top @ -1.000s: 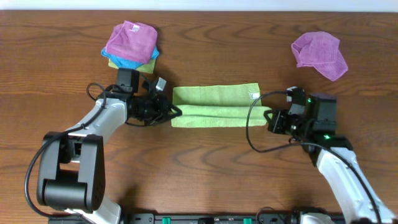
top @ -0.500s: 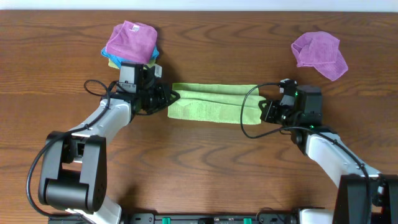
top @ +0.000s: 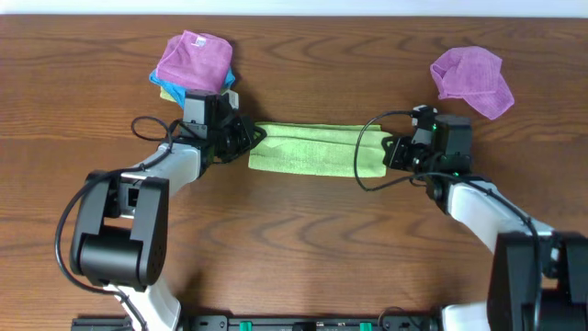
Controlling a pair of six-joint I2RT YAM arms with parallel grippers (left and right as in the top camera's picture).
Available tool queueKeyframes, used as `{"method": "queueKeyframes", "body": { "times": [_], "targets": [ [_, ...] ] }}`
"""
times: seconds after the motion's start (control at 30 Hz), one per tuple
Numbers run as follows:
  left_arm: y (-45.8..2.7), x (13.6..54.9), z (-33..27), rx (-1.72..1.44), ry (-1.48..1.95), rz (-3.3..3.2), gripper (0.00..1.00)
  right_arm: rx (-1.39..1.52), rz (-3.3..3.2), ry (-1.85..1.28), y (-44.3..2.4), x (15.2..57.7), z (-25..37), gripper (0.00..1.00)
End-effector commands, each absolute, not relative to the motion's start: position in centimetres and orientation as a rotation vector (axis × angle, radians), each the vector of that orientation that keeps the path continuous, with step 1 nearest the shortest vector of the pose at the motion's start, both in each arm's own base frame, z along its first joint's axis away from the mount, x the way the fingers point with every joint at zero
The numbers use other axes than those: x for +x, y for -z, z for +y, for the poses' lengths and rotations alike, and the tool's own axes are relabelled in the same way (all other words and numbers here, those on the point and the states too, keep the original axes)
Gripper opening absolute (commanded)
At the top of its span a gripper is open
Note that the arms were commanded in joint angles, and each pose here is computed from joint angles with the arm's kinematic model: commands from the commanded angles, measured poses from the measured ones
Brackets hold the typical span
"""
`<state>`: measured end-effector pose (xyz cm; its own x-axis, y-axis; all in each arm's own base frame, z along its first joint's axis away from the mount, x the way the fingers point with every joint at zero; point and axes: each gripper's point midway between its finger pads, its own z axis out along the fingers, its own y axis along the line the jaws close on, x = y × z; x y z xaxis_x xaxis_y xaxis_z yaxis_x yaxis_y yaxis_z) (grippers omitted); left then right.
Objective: Fold the cloth
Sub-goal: 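Press the folded strip flat and open both grippers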
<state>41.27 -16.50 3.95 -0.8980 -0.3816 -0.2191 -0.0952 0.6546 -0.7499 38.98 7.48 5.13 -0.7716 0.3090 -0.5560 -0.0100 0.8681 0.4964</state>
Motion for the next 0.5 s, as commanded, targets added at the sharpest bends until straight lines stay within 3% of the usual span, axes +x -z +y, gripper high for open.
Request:
{"method": "queueKeyframes", "body": {
  "times": [0.0, 0.47],
  "targets": [
    [-3.0, 42.6, -14.9, -0.452, 1.015, 2.499, 0.06, 0.290, 2.387, -0.537, -4.2, 40.0, 5.8, 0.02],
    [-1.3, 43.2, -14.6, -0.494, 0.987, 2.503, 0.06, 0.236, 2.370, -0.472, -3.3, 41.2, 7.5, 0.02]
  ]
}}
